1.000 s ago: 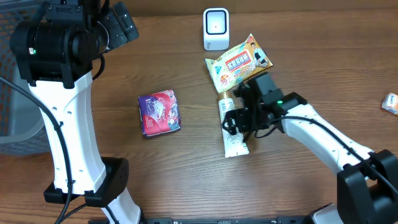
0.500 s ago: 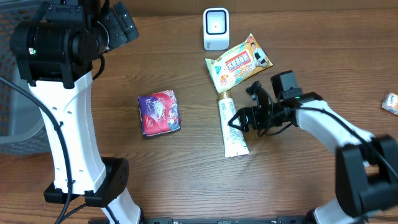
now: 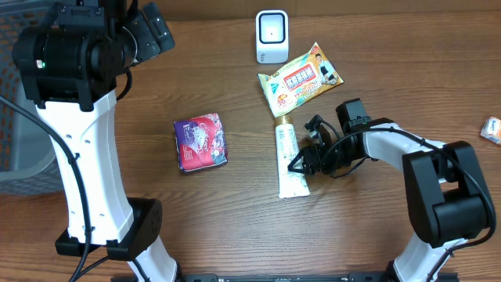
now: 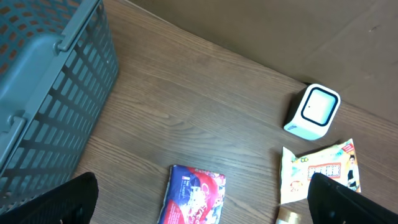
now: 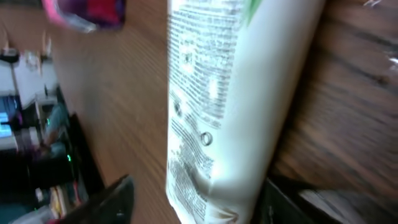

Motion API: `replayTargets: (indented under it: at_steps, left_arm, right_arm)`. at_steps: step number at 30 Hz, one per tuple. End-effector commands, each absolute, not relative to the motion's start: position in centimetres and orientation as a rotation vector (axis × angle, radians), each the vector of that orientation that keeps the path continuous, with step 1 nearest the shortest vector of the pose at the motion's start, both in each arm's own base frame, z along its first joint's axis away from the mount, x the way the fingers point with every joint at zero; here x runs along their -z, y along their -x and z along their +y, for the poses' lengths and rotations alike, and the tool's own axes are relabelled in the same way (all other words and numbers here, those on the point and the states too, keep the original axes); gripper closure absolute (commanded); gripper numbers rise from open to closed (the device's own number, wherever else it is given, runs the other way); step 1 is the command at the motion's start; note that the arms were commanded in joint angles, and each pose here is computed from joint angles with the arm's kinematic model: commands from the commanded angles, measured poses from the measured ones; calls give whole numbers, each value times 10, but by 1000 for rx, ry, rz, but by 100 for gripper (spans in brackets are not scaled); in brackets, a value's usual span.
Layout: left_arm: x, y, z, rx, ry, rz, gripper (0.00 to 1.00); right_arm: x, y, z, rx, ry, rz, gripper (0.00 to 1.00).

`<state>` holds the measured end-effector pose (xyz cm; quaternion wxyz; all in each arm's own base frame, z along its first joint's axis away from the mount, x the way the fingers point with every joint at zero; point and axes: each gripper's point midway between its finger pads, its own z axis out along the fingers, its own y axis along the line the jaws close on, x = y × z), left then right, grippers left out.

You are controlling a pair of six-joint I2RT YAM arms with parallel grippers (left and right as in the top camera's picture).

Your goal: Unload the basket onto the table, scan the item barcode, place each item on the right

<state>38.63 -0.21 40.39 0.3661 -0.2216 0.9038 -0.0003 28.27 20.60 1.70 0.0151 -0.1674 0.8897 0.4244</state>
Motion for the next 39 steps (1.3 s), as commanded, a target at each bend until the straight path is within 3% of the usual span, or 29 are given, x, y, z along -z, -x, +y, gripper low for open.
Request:
replayTargets:
  at_steps: [1,3,11,13,21,22,23,24,27,39]
  left_arm:
    - [-403,-388,-3,1,567,2326,0]
    - [-403,-388,-3,1,567,2326,0]
    - [-403,-388,-3,1,567,2326,0]
    - [-403,-388,-3,1,567,2326,0]
    - [-403,-388,-3,1,567,2326,0]
    - [-403,-388,-3,1,567,2326,0]
    - [-403,-388,-3,1,567,2326,0]
    - [-403,-388,-3,1,567,2326,0]
    - [-403,-388,-3,1,567,2326,0]
    - [-411,-397,-2,9,573,2273,0]
  right_arm:
    - [-2,-277,202,-1275,537,2809,52]
    - [-2,-279,202,-1272,541,2800,56]
    - [-4,-286,204,-1266,539,2769,91]
    - [-4,-287,204,-1265,536,2766,96]
    - [-8,-283,207,-1322,543,2751,96]
    - [-9,-283,208,-1326,548,2750,90]
    - [-8,-281,208,-1327,551,2753,71]
    - [-8,-281,209,-1326,556,2754,63]
    - [-8,-280,210,-1324,564,2756,55]
    - [-8,-281,211,-1322,562,2752,54]
